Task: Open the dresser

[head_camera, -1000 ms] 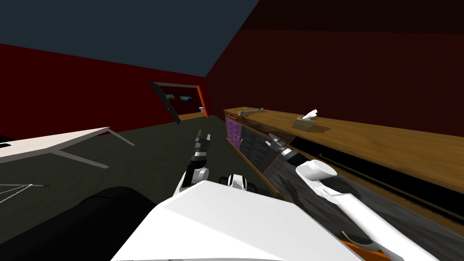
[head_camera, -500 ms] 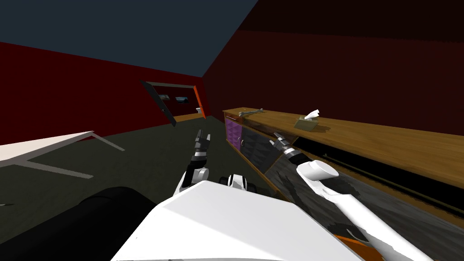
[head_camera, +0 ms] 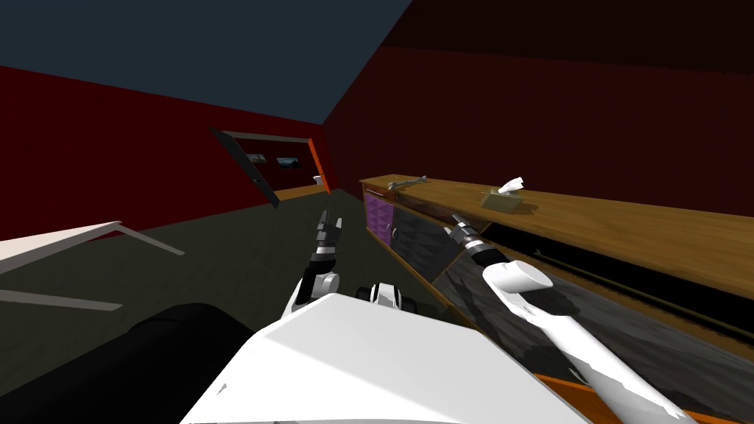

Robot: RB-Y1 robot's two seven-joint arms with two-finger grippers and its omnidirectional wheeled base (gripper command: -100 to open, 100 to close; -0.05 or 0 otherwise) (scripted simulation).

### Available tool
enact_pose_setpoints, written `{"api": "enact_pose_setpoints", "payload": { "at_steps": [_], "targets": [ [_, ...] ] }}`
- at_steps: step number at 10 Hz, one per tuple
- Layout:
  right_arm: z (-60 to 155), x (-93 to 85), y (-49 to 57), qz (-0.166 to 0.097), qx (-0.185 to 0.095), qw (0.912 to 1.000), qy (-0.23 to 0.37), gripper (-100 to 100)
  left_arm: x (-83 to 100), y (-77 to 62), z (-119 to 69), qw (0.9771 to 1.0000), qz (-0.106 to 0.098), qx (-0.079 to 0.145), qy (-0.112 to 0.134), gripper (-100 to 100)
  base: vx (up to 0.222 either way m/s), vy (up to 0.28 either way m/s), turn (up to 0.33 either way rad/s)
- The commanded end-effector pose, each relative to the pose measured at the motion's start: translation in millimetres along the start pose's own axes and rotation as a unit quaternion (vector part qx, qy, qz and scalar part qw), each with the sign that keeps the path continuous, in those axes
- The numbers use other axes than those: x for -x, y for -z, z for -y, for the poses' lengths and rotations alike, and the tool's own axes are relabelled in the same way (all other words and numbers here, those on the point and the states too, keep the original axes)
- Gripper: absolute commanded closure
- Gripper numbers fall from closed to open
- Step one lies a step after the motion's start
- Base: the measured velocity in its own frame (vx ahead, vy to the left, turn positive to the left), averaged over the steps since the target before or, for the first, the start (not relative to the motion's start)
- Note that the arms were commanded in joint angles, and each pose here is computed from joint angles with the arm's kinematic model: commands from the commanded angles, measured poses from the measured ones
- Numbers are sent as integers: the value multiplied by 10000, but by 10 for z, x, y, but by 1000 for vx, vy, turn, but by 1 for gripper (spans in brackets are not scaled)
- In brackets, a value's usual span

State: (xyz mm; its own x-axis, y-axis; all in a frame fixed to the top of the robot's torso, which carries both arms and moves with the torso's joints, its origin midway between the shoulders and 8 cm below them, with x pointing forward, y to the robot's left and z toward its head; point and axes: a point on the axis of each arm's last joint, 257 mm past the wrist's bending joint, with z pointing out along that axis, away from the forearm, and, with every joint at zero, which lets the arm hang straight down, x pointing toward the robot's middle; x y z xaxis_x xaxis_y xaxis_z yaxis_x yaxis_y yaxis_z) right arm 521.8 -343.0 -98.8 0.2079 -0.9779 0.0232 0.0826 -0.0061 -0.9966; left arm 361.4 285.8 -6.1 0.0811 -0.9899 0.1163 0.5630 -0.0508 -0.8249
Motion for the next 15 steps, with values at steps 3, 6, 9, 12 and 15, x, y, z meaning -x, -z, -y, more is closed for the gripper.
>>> {"api": "enact_pose_setpoints", "payload": {
  "at_steps": [3,6,9,12,15],
  "targets": [
    [16,-174,-10,-211,-1,9998,-58,-100,0,0,0,10000,0,0,-1,0,45,43,6],
    [55,-163,-6,-185,-8,9998,-55,100,0,-1,0,10000,-1,-1,0,0,-61,70,-20],
    [104,-136,2,-137,-15,9999,-46,100,-1,-1,1,10000,-1,-2,1,0,-150,125,-24],
    [181,-191,31,-108,48,9999,-75,-100,0,0,0,10000,0,0,-1,0,-19,39,-30],
    [348,-225,40,-60,45,9999,-78,-100,0,0,0,10000,0,0,-1,0,23,32,-29]
  ]
}}
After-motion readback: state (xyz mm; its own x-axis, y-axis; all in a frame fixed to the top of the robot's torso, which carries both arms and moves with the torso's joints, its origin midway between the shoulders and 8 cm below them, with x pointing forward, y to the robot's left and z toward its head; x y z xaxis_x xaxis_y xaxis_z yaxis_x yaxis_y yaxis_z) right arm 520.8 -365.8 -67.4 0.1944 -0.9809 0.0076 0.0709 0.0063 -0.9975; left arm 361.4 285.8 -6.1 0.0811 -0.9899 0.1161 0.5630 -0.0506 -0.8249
